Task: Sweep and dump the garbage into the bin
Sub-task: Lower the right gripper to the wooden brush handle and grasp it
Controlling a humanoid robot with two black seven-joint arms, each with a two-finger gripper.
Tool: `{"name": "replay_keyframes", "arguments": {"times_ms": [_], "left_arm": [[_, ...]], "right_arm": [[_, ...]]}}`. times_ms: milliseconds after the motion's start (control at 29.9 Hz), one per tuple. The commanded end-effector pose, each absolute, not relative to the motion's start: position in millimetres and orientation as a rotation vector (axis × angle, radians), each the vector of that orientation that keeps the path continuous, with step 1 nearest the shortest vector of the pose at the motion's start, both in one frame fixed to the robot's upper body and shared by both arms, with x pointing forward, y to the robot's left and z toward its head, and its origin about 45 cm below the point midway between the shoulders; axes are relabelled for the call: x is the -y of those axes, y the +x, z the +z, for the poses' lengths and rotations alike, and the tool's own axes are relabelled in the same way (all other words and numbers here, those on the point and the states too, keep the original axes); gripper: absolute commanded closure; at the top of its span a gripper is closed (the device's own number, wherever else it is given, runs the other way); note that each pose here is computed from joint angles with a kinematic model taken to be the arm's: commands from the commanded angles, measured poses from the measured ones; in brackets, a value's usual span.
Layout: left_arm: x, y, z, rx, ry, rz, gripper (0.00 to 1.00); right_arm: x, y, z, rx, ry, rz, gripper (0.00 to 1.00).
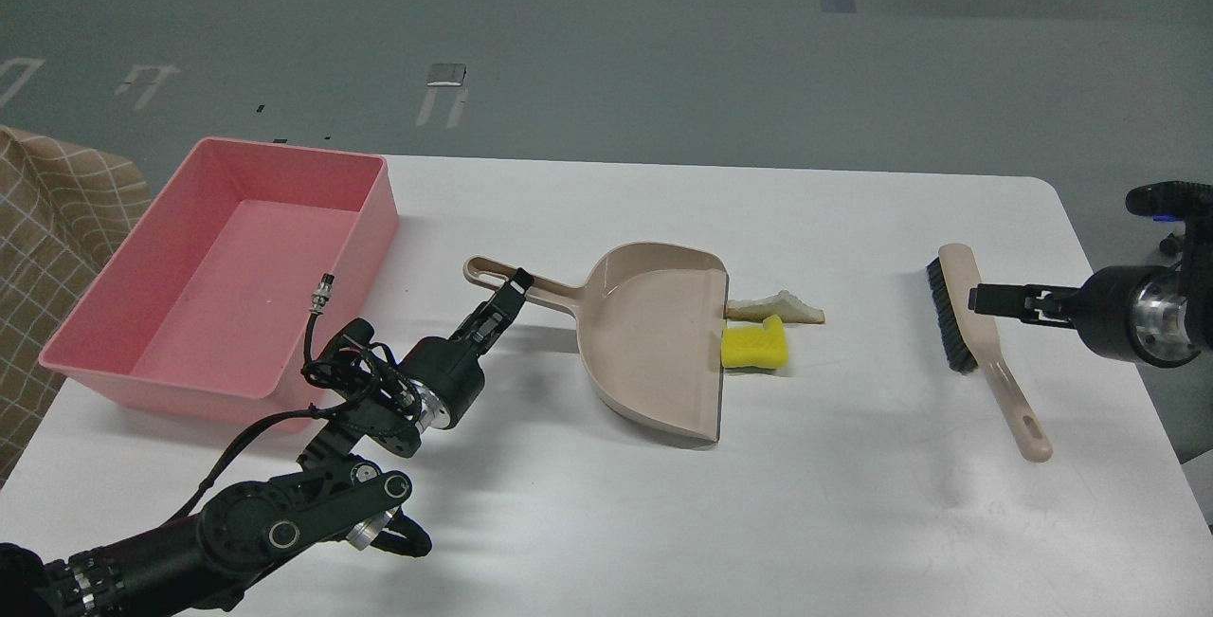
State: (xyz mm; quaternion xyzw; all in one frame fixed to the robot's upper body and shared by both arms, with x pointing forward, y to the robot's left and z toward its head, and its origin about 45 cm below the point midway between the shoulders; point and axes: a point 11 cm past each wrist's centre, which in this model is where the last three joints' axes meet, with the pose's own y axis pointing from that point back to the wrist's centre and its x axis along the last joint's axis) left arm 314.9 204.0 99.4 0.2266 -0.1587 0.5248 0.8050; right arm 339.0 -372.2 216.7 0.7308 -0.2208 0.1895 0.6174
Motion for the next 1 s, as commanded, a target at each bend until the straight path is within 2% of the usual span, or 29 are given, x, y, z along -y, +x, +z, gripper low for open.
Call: {"name": "replay_keyframes", "arguments": {"times_ms": [0, 435, 635, 769, 970], "left_arm": [[-204, 315, 99, 0.34, 0.486, 1.124, 0.85], [-204, 313, 98, 0.336, 0.486, 1.123, 0.85], [-204, 314, 99, 0.337, 0.486, 1.123, 0.85], [-204, 315, 99, 0.338, 0.487, 1.124, 0.85], [-204, 315, 99, 0.338, 0.487, 1.124, 0.85]], "right_arm": [[374, 328, 204, 0.485, 1.688, 0.401, 0.1], [374, 310, 181, 0.443, 1.695, 0.34, 0.1], [370, 309, 177, 0.438, 1.705, 0.334, 0.27], [370, 309, 177, 0.438, 1.706, 0.335, 0.47], [370, 309, 176, 0.437, 1.706, 0.333, 0.52]]}}
